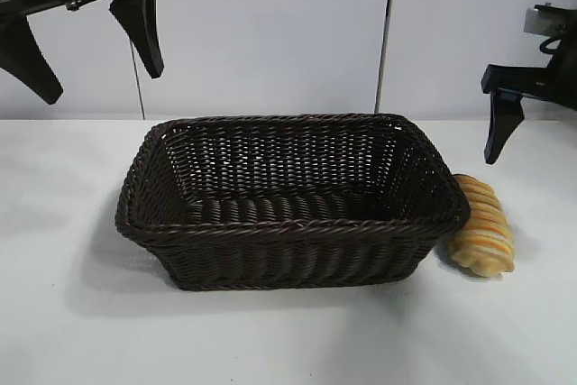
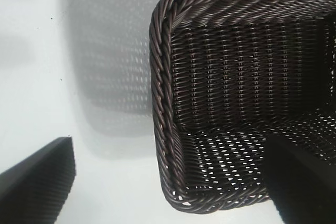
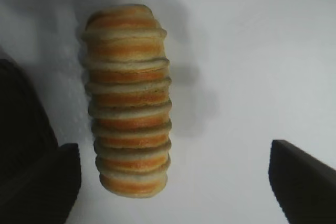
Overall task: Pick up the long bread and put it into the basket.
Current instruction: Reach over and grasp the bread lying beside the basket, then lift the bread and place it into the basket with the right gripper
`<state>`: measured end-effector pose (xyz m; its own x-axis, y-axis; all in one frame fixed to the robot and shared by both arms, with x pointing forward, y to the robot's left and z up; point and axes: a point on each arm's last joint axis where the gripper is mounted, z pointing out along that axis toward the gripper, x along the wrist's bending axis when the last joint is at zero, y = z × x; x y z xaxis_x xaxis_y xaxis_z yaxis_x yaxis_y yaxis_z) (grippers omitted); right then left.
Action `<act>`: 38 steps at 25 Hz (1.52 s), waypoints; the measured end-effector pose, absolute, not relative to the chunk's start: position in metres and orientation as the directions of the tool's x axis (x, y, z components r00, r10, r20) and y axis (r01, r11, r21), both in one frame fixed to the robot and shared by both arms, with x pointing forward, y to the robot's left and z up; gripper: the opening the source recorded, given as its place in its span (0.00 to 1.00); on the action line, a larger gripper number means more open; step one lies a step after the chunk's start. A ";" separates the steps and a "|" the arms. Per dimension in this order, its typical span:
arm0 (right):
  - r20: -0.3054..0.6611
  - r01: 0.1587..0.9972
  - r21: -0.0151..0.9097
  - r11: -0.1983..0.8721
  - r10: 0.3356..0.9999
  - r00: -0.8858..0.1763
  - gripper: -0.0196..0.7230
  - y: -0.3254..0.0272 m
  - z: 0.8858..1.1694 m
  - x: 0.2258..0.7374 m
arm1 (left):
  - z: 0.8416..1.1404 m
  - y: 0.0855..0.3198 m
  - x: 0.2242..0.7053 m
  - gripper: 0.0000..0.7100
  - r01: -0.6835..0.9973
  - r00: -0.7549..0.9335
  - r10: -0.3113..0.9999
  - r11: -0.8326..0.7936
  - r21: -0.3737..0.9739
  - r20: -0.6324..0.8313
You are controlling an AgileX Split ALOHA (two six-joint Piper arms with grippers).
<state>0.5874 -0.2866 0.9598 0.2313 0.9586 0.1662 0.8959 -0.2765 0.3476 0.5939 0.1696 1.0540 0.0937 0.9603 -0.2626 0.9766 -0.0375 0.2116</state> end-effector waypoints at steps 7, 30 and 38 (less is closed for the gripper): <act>0.180 0.899 0.372 -0.233 0.968 0.176 0.96 -0.260 0.941 0.590 | 1.054 0.170 0.594 0.98 0.977 0.094 0.960 -0.037 0.212 -0.263; 0.152 0.939 0.247 -0.238 0.967 0.205 0.26 -0.251 0.915 0.592 | 1.054 0.170 0.594 0.98 0.977 0.094 0.960 -0.037 0.212 -0.263; 0.134 0.940 0.283 -0.189 0.979 0.157 0.26 -0.250 0.981 0.611 | 1.054 0.170 0.594 0.98 0.977 0.094 0.960 -0.037 0.212 -0.263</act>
